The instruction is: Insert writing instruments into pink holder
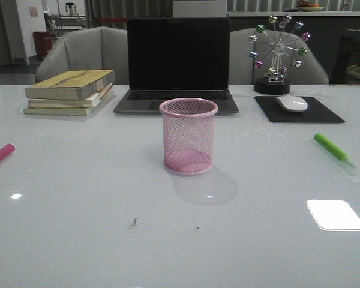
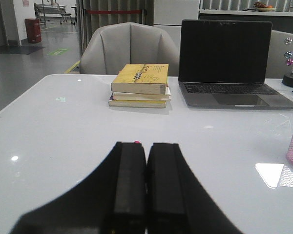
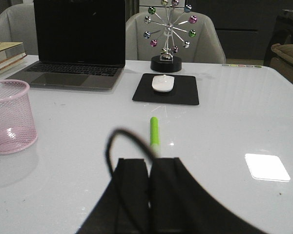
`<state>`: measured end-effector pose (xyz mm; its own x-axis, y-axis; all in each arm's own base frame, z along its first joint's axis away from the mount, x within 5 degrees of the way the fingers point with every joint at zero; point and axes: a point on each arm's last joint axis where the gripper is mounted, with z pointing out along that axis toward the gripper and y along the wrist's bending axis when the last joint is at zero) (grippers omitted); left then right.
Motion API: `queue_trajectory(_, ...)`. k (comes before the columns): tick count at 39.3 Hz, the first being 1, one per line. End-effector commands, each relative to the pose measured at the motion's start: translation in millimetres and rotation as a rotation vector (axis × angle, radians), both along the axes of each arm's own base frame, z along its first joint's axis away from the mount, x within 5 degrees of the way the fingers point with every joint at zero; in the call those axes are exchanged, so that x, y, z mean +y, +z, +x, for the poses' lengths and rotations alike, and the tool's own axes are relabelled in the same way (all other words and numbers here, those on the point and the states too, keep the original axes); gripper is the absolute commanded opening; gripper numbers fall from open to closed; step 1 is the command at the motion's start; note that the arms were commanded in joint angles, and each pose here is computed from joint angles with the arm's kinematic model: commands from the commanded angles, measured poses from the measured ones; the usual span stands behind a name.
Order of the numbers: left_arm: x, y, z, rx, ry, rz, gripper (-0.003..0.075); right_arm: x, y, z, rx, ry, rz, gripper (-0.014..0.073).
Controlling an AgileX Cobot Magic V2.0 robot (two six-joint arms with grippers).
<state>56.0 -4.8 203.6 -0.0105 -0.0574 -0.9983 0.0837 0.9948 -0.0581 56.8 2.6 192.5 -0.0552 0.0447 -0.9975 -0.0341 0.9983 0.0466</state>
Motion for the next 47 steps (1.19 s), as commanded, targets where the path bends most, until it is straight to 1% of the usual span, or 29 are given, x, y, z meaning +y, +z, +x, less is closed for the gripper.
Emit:
queue_trajectory(1,0.5,7.7,-2.1,-0.102,0.004,-0.025,0.0099,-1.0,7.0,0.4,-0.078,-0.013,-0.009,0.0146)
queue_trajectory(6,0.5,8.5,-2.0,-0.109,0.004,-0.028,0.0099,-1.0,7.0,0.4,-0.078,-0.013,-0.009,0.0146)
queue_trajectory(13,0.5,8.0,-1.9,-0.099,0.001,-0.086,0.0099,-1.0,7.0,0.4,-0.078,-0.013,-0.009,0.0146)
queue_trajectory(39,0.5,8.5,-2.0,-0.104,0.001,-0.087,0.0099,-1.1,7.8,0.4,-0.087,-0.014,-0.011,0.0146)
queue_trajectory(47,1.1,17.1,-3.3,-0.172,0.004,-0.093,0.0099,-2.2,16.8,-0.3,-0.185,-0.025,-0.002,0.0146)
